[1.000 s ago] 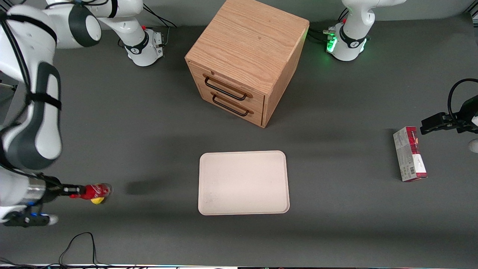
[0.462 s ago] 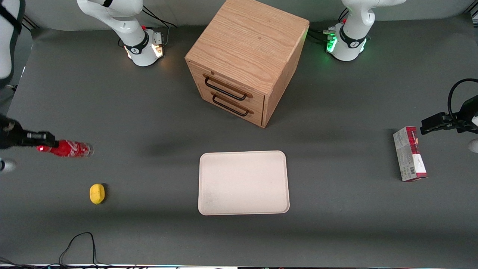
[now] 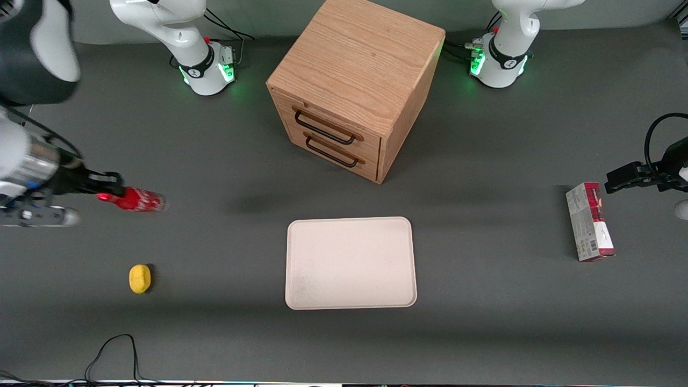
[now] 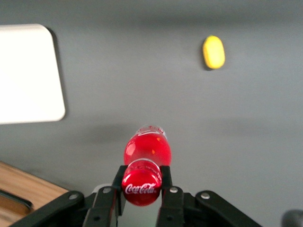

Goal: Place coke bottle on tray
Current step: 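Carry the bottle to the cream tray and lower it upright onto it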

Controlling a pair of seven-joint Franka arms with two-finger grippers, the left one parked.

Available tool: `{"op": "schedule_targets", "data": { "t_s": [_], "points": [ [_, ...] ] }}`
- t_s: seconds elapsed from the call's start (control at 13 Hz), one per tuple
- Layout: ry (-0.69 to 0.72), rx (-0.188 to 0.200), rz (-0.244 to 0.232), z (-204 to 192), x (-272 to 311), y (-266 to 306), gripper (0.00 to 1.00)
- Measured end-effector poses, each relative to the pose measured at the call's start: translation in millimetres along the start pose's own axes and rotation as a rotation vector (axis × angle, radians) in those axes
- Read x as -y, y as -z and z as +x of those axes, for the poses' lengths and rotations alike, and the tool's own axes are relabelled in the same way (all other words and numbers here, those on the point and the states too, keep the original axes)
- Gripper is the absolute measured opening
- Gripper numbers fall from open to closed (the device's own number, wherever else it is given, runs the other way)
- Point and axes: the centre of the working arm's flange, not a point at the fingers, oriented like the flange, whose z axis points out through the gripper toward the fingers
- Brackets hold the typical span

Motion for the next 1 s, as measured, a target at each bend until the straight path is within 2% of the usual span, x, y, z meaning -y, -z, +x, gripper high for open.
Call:
{"op": "schedule_targets", "data": {
  "t_s": [0.15, 0.38, 0.69, 0.85, 1.0],
  "points": [
    [-0.064, -0.017, 0.005, 17, 58, -14, 0.31],
    [-0.145, -0.030, 0.048, 44, 137, -48, 0.31],
    [-0.215, -0.089, 0.117, 72, 192, -105, 0.31],
    [-0.241, -0.107, 0.133, 81, 212, -139, 0.31],
    [-0.260, -0.145, 0.126, 87, 231, -171, 0.31]
  ]
}}
